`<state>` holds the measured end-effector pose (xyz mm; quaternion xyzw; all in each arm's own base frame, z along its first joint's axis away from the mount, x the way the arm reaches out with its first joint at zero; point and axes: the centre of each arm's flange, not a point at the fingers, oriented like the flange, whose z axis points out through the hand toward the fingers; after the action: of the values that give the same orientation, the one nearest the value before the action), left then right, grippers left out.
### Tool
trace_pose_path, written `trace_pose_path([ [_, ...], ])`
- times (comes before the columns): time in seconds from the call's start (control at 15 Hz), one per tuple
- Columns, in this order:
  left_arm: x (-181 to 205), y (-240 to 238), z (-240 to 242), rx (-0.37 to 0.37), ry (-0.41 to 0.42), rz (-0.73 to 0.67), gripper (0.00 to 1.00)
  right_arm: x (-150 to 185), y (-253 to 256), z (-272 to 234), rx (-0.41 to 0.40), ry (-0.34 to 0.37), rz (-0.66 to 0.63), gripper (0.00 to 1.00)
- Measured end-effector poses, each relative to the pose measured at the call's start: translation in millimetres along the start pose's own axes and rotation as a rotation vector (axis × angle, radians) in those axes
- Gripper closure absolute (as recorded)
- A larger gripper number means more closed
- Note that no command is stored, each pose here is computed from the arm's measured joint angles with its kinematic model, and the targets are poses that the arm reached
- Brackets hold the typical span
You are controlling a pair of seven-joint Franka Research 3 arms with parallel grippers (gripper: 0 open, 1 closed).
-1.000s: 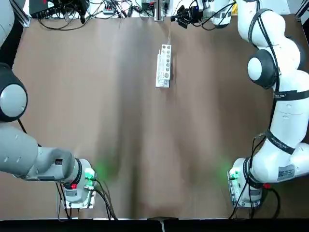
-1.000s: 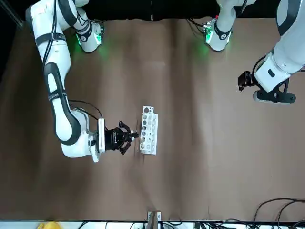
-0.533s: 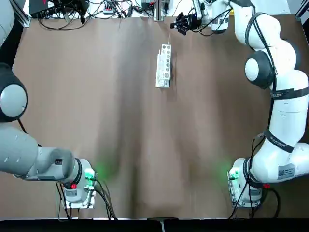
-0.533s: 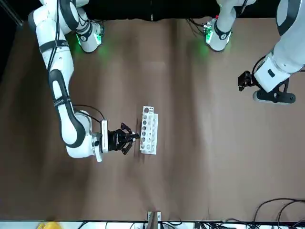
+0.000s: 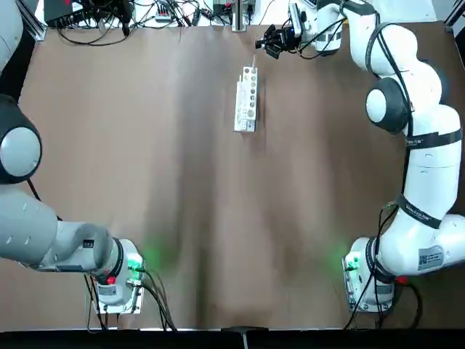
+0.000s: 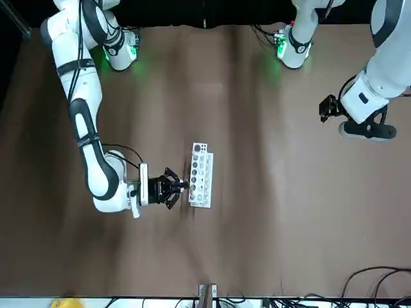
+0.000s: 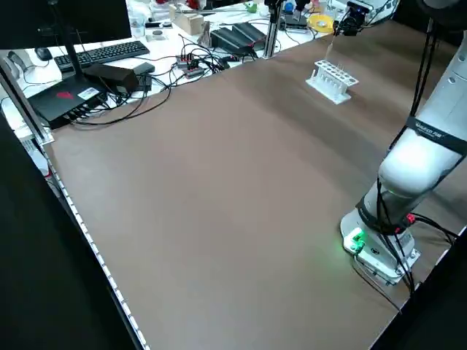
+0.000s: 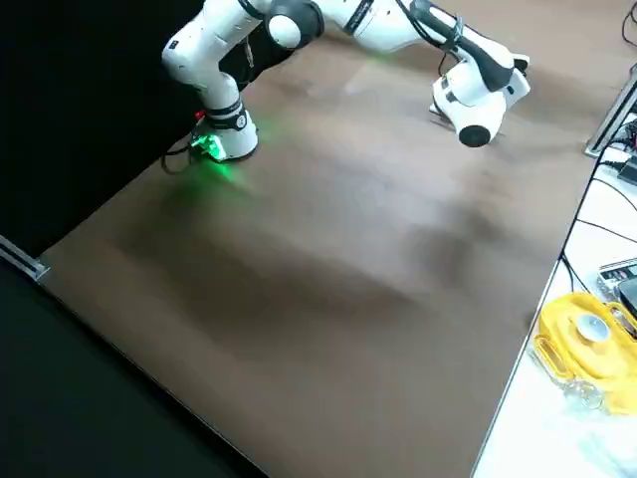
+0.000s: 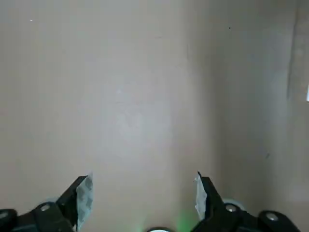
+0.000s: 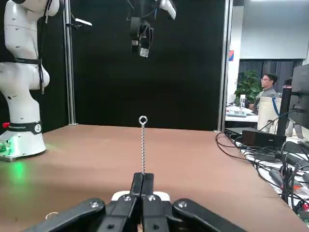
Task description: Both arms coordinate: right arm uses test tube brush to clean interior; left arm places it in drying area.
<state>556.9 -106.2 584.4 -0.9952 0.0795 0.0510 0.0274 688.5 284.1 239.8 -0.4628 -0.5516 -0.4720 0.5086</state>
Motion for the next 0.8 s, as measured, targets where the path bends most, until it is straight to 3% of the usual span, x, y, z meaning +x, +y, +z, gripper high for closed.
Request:
trace_pose_path([
  [0.47,5.1,12.1,8.9,-0.012,-0.014,0.158,0.00,-6.8,-1.2,4.9,-0.006,-0.013,0.000,0.98],
  [0.8,16.1,33.2,29.8,-0.245,-0.030,0.358,0.00,-1.0,4.0,-2.0,-0.017,-0.012,-0.013,0.98],
])
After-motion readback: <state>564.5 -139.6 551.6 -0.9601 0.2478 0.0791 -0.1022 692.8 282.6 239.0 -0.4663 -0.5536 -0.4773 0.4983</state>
